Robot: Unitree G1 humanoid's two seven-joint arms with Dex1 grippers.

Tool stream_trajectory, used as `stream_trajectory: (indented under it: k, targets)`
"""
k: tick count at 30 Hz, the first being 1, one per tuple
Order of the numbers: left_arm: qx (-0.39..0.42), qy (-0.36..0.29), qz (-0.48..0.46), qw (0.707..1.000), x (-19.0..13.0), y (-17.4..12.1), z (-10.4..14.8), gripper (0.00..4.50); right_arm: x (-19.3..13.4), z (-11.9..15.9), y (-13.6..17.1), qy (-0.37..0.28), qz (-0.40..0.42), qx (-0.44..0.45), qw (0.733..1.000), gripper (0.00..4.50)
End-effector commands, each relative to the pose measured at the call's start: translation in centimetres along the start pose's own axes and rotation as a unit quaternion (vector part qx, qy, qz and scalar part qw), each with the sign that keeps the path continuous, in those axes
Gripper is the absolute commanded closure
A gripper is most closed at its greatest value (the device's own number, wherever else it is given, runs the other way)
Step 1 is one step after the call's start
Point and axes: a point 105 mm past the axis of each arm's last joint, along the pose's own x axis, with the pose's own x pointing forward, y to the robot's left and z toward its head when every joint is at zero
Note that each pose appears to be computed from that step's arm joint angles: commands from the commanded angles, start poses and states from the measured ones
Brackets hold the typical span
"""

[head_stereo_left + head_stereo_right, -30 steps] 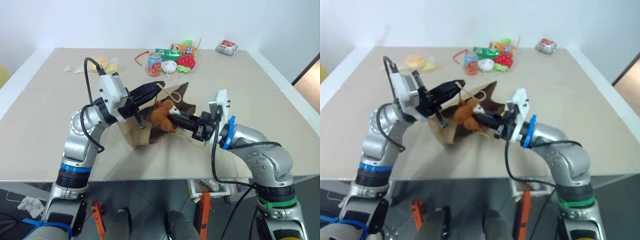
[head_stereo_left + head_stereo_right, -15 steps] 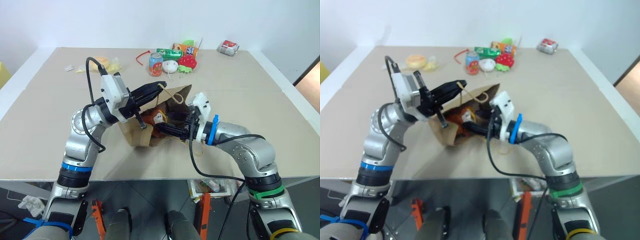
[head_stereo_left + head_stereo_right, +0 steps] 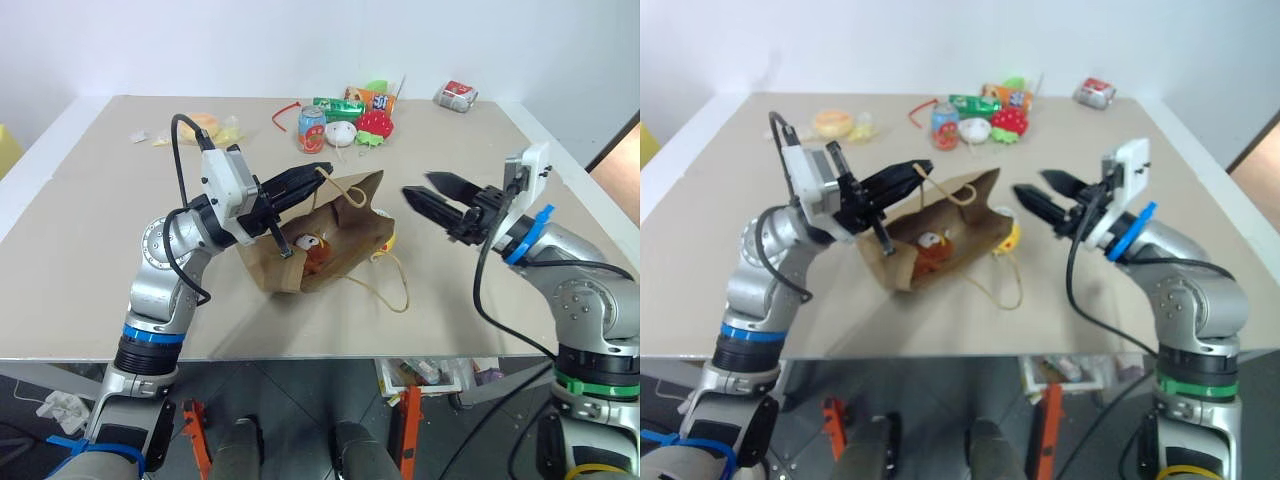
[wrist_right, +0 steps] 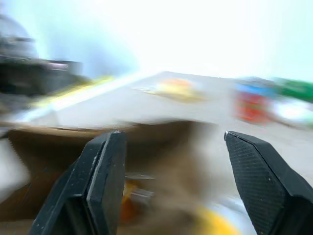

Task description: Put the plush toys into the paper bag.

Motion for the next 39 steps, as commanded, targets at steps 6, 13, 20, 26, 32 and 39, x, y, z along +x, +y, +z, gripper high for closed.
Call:
stream_trajectory:
  k: [6, 13, 20, 26, 32, 39]
  targets:
    - [0.021, -0.022, -0.004, 1.000, 0.2, 0.0, 1.4, 4.50, -0.2, -4.8, -4.8, 0.099, -0.127, -0.024, 0.987, 1.01]
    - [0.022, -0.022, -0.002, 1.000, 0.1, 0.0, 1.4, 4.50, 2.3, -6.1, -1.5, 0.105, -0.059, -0.006, 0.993, 1.01]
    - [0.024, -0.022, 0.003, 0.999, 0.1, 0.1, 1.4, 4.50, 3.7, -7.0, 0.8, 0.116, -0.020, 0.000, 0.993, 1.01]
    - [0.026, -0.022, 0.008, 0.999, 0.0, 0.1, 1.5, 4.50, 4.4, -9.2, 0.0, 0.171, -0.049, -0.052, 0.983, 1.01]
    - [0.030, -0.020, 0.014, 0.999, -0.1, 0.3, 1.7, 4.50, 4.8, -9.4, -1.0, 0.178, -0.073, -0.065, 0.979, 2.47]
    - [0.032, -0.020, 0.016, 0.999, -0.1, 0.4, 1.7, 4.50, 4.1, -8.5, -1.4, 0.176, -0.075, -0.080, 0.978, 4.44]
